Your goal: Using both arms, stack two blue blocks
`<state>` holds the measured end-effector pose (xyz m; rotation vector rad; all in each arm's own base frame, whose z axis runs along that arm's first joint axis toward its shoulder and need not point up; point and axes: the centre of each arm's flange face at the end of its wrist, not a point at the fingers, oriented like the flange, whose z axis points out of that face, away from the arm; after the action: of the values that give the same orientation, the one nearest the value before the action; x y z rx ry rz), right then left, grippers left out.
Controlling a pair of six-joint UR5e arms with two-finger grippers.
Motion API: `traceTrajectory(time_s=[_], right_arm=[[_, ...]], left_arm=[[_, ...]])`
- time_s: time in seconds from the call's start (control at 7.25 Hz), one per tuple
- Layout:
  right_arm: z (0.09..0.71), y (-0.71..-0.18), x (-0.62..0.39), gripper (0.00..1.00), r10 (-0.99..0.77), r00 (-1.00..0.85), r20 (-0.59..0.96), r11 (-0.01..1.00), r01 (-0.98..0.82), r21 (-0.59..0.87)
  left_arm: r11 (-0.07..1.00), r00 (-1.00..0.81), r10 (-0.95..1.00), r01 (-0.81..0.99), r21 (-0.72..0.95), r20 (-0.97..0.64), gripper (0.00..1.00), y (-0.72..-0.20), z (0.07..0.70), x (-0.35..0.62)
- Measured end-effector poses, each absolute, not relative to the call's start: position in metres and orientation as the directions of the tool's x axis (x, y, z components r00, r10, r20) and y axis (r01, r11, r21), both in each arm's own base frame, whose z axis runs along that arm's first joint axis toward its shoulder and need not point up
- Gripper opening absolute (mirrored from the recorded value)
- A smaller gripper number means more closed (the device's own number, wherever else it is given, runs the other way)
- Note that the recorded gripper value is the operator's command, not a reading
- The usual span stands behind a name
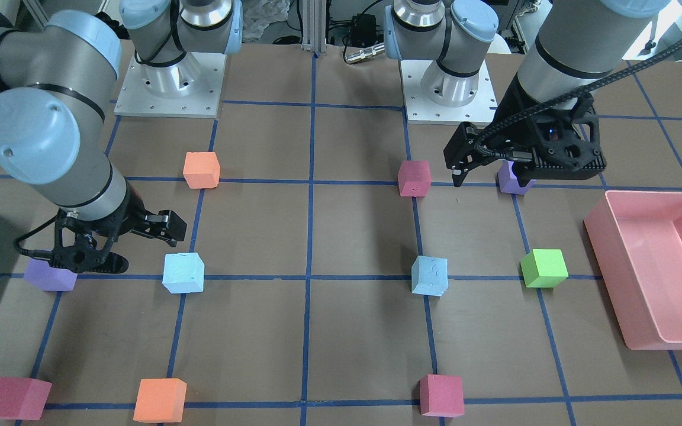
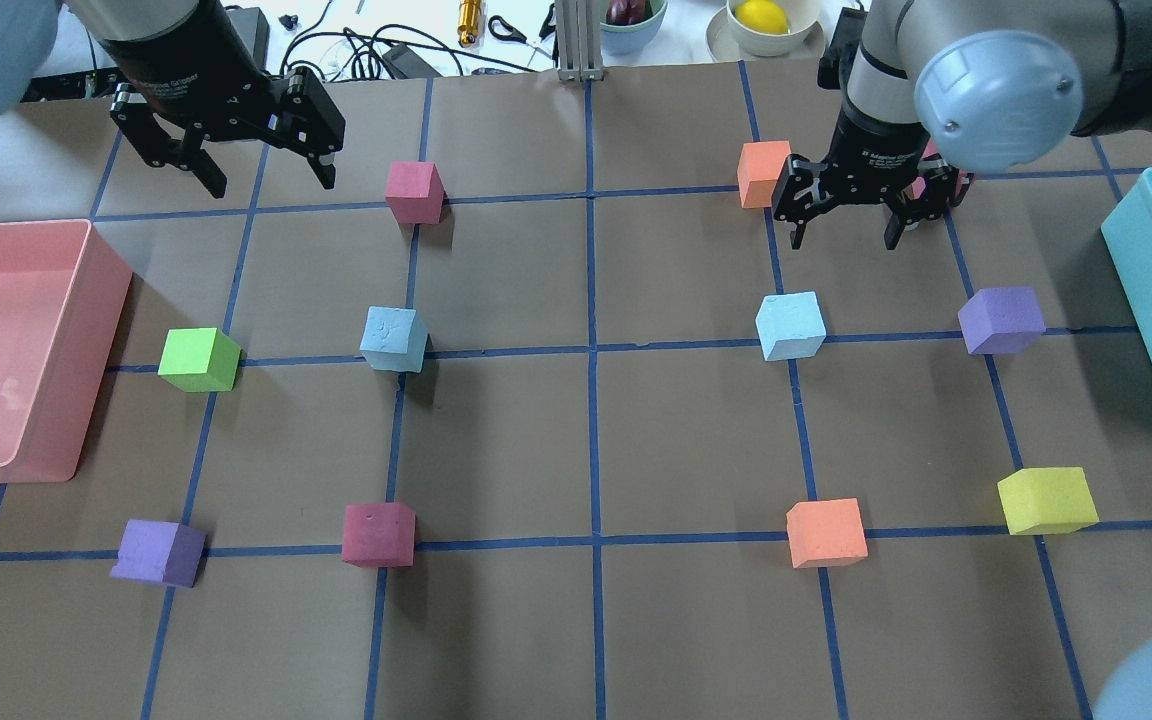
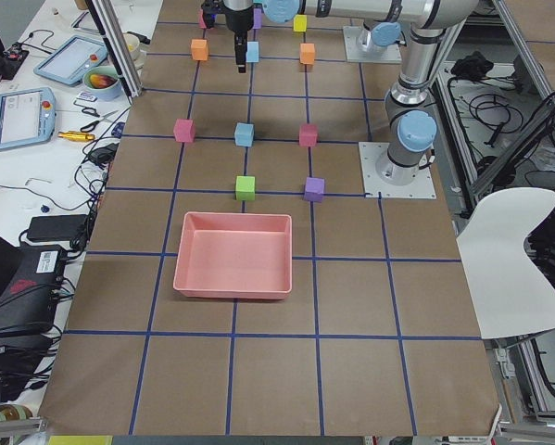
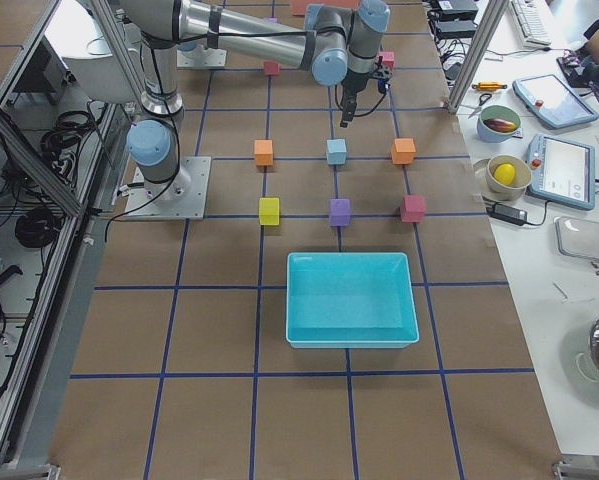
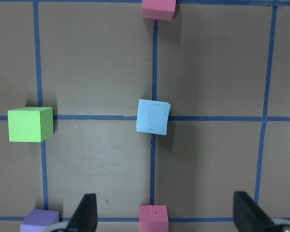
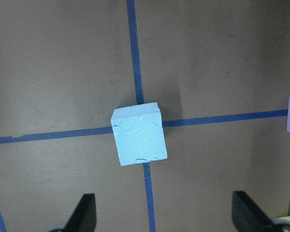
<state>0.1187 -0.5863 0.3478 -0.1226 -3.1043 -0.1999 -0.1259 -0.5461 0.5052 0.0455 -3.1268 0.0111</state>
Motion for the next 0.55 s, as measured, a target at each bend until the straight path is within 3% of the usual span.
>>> traceTrajectory(time_s=[0.55], right_arm=[[0.267, -0.584, 0.12, 1.0, 0.079, -0.997, 0.016, 0.994, 0.08, 0.081]], left_arm=[[1.0, -1.0, -0.026, -0.027, -0.007, 0.014, 1.0, -0.546, 0.505, -0.126]])
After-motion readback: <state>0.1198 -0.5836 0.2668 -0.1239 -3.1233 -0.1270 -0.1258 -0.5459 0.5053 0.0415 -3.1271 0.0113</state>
